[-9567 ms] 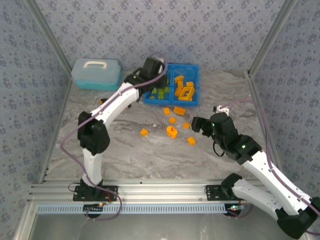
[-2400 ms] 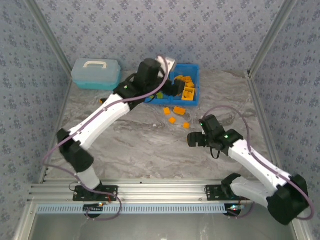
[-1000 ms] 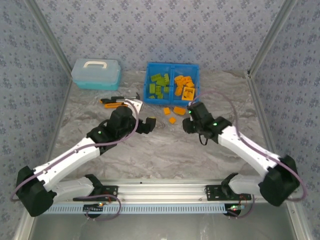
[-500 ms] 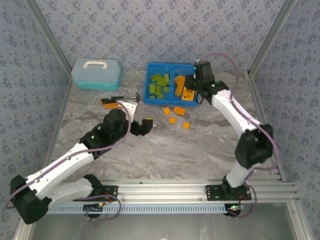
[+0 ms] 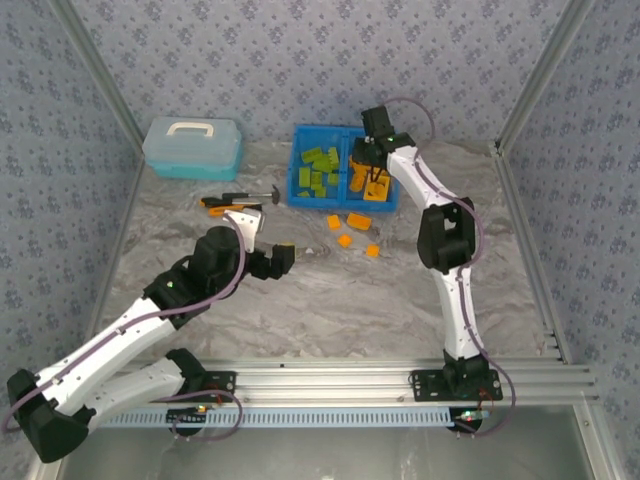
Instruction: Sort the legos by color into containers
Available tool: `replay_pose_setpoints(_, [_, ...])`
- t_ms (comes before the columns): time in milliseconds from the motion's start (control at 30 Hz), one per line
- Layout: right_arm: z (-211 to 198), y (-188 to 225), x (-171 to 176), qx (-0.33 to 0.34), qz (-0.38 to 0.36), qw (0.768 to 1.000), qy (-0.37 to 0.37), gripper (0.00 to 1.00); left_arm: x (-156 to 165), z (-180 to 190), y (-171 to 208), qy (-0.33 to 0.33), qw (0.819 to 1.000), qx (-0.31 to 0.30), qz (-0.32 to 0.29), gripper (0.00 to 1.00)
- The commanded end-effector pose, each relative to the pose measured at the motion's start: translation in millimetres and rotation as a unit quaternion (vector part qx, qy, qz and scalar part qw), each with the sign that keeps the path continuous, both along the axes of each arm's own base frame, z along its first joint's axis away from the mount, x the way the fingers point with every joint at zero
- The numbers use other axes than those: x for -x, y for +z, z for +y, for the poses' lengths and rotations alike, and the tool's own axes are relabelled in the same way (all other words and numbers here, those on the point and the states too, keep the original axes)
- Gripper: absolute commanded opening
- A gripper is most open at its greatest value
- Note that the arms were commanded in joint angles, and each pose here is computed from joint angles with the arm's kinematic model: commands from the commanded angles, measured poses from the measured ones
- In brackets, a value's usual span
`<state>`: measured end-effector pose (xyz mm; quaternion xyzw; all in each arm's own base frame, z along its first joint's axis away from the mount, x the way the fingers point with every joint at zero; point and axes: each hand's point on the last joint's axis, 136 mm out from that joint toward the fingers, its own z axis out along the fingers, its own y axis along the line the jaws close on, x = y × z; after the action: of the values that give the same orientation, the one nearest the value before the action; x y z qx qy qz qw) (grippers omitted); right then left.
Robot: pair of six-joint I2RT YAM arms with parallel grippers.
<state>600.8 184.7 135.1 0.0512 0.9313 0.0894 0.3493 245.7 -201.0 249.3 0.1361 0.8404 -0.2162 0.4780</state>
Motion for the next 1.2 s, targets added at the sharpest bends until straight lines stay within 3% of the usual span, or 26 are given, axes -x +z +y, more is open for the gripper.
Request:
replay_pose_setpoints(0, [2,-15,7,0.004,0.035,0.999,0.013,0.36,1,6,-2,0.015,1.000,0.002,0.007,0.99])
replay_pose_setpoints(133, [6,-7,12,0.002,0.040,0.999,0.025,0.43,-1,4,-9,0.021,1.000,0.005,0.021,0.99])
replay_pose_setpoints(333, [4,52,22,-0.001,-0.002,0.999,0.036,0.55,-14,-10,-29,0.036,0.997,-0.002,0.068,0.99])
replay_pose_setpoints(500, [9,108,48,-0.003,-0.044,0.998,0.054,0.55,-36,-31,-33,0.053,0.995,0.017,0.084,0.99])
replay_pose_setpoints(767, [6,171,155,-0.029,-0.129,0.988,0.083,0.57,-84,-63,-70,0.113,0.981,-0.022,0.158,0.94])
replay_pose_setpoints(967, [-38,181,254,-0.021,-0.178,0.982,0.056,0.74,-117,-86,-98,0.147,0.969,-0.024,0.195,0.81])
replay_pose_setpoints(1167, [-73,158,319,-0.025,-0.160,0.986,0.042,0.89,-150,-107,-130,0.173,0.956,-0.050,0.230,0.71])
